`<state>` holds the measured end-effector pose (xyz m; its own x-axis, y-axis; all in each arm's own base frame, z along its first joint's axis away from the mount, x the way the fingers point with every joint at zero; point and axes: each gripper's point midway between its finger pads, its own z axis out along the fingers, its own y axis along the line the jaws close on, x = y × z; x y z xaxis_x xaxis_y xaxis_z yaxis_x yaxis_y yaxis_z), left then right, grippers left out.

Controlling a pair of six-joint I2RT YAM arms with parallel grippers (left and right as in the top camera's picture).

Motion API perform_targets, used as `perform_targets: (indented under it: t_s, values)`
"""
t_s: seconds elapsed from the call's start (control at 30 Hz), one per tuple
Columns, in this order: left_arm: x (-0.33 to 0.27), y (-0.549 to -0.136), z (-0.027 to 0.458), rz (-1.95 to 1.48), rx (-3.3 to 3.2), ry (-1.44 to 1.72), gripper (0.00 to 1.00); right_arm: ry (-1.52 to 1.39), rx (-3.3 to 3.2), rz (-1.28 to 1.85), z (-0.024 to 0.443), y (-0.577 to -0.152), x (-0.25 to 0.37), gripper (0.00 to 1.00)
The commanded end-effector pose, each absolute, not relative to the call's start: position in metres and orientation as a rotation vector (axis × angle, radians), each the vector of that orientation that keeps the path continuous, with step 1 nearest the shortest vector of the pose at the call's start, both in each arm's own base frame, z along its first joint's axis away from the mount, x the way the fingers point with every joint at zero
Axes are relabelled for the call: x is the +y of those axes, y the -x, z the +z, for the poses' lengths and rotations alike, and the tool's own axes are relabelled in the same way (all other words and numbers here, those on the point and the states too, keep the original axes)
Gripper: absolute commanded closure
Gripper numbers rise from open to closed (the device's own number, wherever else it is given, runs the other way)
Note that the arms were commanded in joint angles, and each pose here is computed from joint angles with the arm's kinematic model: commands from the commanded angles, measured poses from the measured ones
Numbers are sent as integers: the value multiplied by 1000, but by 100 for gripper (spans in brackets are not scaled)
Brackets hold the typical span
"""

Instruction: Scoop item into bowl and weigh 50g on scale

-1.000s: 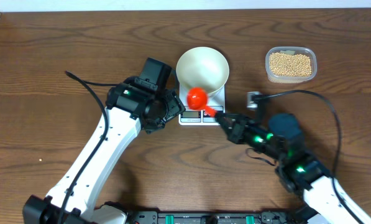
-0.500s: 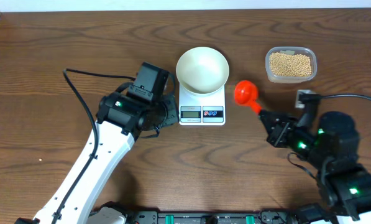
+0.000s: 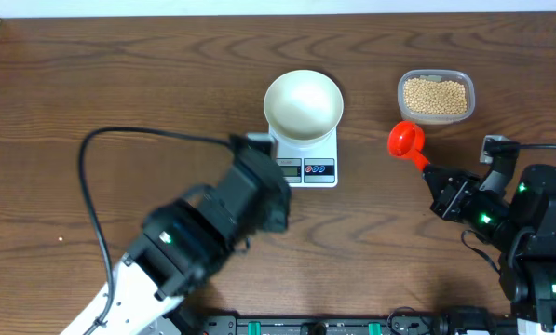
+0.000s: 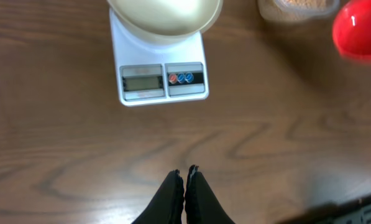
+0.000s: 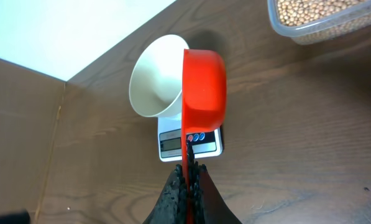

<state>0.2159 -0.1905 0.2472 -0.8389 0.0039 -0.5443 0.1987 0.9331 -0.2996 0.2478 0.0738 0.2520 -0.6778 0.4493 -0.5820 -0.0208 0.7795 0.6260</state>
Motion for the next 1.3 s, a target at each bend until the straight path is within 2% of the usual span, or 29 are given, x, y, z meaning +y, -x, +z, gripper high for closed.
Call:
perform_targets:
  t_s: [0.0, 0.2, 0.43, 0.63, 1.27]
  values:
    - [-190, -209, 219, -325, 2518, -67, 93, -252, 2174, 822, 265, -245, 73, 99]
    - [-225, -206, 176, -383, 2476, -147, 93, -264, 2188, 794, 260, -243, 66, 99]
    - [-254, -221, 128, -270, 2442, -468, 93, -253, 2194, 787, 259, -242, 66, 99]
    - [-274, -238, 99, -267, 2452, -536, 92, -255, 2215, 786, 255, -239, 66, 99]
    - [-269, -293, 63, -177, 2408, -578, 92, -218, 2231, 761, 251, -237, 66, 99]
